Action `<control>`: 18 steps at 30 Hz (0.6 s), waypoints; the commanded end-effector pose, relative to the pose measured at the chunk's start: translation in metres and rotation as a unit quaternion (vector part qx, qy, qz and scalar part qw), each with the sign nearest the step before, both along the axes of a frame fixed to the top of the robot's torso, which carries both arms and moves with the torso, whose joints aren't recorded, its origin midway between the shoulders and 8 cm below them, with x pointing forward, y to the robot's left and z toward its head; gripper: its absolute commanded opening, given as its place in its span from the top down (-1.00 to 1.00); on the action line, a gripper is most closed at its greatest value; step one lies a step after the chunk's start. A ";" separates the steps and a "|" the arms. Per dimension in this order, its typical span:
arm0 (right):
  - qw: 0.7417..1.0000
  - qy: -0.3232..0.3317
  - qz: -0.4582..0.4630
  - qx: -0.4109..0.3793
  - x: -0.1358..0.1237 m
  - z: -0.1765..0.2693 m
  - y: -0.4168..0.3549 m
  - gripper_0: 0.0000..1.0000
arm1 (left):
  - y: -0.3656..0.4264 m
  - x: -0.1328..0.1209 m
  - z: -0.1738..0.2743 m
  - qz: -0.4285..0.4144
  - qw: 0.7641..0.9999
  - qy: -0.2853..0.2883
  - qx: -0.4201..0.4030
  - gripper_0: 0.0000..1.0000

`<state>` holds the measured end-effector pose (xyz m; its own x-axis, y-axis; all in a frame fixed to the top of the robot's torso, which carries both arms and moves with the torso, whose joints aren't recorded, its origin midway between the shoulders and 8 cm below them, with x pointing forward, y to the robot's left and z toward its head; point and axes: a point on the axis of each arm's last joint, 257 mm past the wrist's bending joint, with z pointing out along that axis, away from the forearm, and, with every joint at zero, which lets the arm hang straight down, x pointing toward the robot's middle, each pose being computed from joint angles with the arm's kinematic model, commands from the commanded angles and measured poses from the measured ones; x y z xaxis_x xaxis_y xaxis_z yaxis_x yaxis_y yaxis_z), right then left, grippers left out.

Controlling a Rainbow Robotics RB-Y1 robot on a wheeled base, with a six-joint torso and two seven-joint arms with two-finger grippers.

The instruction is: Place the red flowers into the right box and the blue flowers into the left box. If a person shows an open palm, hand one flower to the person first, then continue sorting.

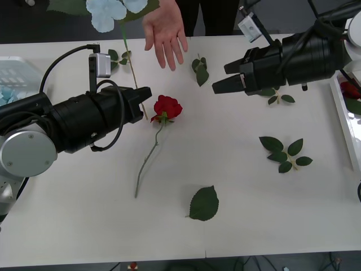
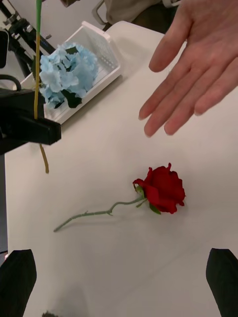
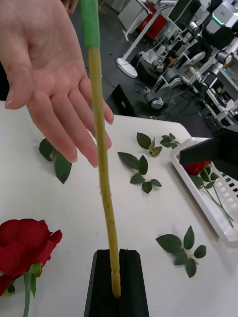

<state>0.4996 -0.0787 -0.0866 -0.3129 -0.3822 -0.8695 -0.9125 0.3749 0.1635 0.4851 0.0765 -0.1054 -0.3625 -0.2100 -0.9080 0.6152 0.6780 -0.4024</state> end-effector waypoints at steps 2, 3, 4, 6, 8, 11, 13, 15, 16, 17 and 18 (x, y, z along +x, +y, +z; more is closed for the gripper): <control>0.999 -0.026 0.017 -0.009 0.005 0.016 -0.014 -1.00 | 0.012 0.008 0.026 0.009 1.000 -0.021 -0.003 1.00; 0.999 -0.031 0.019 -0.010 0.006 0.016 -0.014 -1.00 | 0.012 0.008 0.026 0.009 1.000 -0.022 -0.004 1.00; 0.999 -0.030 0.020 -0.008 0.005 0.016 -0.014 -1.00 | 0.013 0.008 0.026 0.010 1.000 -0.023 -0.003 1.00; 0.999 -0.030 0.022 -0.008 0.005 0.016 -0.012 -1.00 | 0.012 0.008 0.027 0.010 1.000 -0.022 -0.005 1.00; 0.999 -0.030 0.022 -0.007 0.005 0.016 -0.012 -1.00 | 0.012 0.009 0.027 0.011 1.000 -0.024 -0.004 1.00; 0.999 -0.030 0.022 -0.005 0.004 0.016 -0.010 -1.00 | 0.012 0.008 0.027 0.010 1.000 -0.024 -0.004 1.00; 0.999 -0.030 0.023 -0.003 0.004 0.017 -0.009 -1.00 | 0.012 0.008 0.027 0.011 1.000 -0.024 -0.004 1.00; 0.999 -0.030 0.023 -0.003 0.004 0.016 -0.009 -1.00 | 0.013 0.009 0.026 0.011 1.000 -0.024 -0.003 1.00; 0.999 -0.029 0.024 -0.003 0.004 0.016 -0.008 -1.00 | 0.012 0.009 0.027 0.011 1.000 -0.025 -0.003 1.00; 0.999 -0.030 0.024 -0.004 0.004 0.015 -0.008 -1.00 | 0.012 0.009 0.027 0.011 1.000 -0.025 -0.003 1.00; 0.999 -0.030 0.023 -0.003 0.004 0.016 -0.008 -1.00 | 0.013 0.009 0.027 0.012 1.000 -0.024 -0.005 1.00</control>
